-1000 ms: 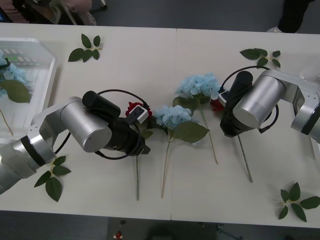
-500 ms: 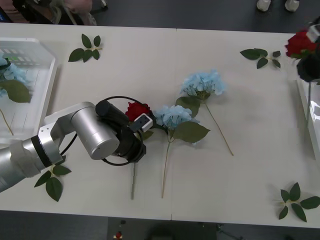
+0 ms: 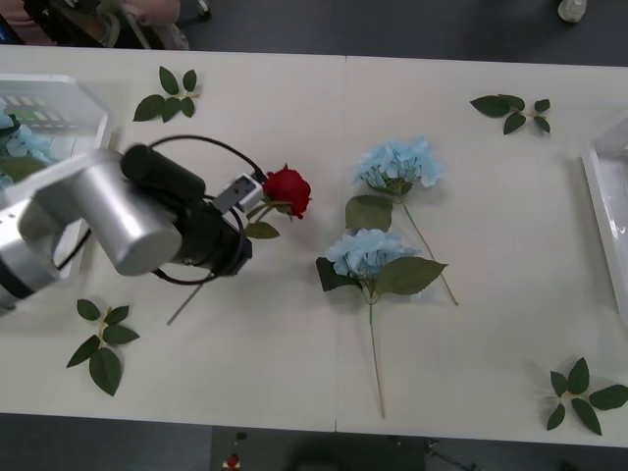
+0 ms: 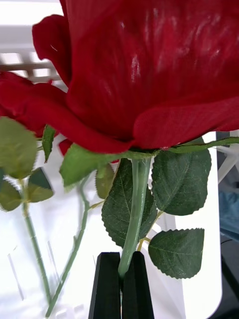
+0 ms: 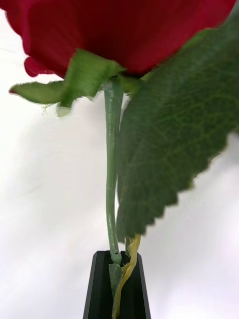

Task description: Put the red flowers into the right box and the blue flowers into the left box

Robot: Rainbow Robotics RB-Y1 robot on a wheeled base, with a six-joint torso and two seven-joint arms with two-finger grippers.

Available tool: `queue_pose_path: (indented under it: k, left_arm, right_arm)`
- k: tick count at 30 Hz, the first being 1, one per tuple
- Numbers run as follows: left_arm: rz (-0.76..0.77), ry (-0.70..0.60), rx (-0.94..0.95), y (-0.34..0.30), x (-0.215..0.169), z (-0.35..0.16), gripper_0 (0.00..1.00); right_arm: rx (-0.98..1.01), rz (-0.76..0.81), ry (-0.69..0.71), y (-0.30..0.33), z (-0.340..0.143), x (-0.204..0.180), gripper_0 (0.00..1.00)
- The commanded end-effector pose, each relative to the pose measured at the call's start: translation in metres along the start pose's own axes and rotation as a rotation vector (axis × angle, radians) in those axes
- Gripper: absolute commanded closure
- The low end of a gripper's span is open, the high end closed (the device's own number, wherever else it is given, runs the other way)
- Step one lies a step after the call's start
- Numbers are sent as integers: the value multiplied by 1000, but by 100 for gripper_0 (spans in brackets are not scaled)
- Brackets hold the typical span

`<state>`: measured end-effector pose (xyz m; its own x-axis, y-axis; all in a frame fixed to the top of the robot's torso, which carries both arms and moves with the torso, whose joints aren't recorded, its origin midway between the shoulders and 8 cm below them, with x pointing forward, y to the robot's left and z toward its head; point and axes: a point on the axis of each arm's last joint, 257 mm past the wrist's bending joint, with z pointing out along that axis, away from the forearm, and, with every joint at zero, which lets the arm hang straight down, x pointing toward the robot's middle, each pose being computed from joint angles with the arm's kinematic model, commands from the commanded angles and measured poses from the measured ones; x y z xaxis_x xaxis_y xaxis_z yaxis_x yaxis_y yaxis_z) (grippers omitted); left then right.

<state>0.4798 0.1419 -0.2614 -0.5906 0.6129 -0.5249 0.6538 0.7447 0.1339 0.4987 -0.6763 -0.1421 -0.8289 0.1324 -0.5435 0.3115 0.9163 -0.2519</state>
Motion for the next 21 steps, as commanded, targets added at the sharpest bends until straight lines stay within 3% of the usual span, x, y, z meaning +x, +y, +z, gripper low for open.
queue_pose_path:
  k: [1,4,7,10,12,16,21]
  left_arm:
    - [-159,-64,-41,58,-31,-123,100]
    - [-281,-86,108,65,-41,-177,100]
    - [-266,-176,254,49,-83,-188,100]
    - [-276,-355,412,15,-154,-195,100]
    - [-268,-481,485,-7,-198,-203,100]
    - [-227,-737,496,-42,-273,-211,100]
    - [-178,-851,425,-66,-306,-206,100]
  right_arm:
    - [-12,-24,-37,17,12,-10,100]
    - [-16,-2,-31,24,23,-3,100]
    - [-19,-4,-32,26,25,-3,100]
    - [-25,-12,-34,29,24,-4,53]
    - [-31,-21,-38,32,24,-5,38]
    - [-48,-64,-40,36,17,-10,30]
    - [-152,-184,-13,69,-11,-14,28]
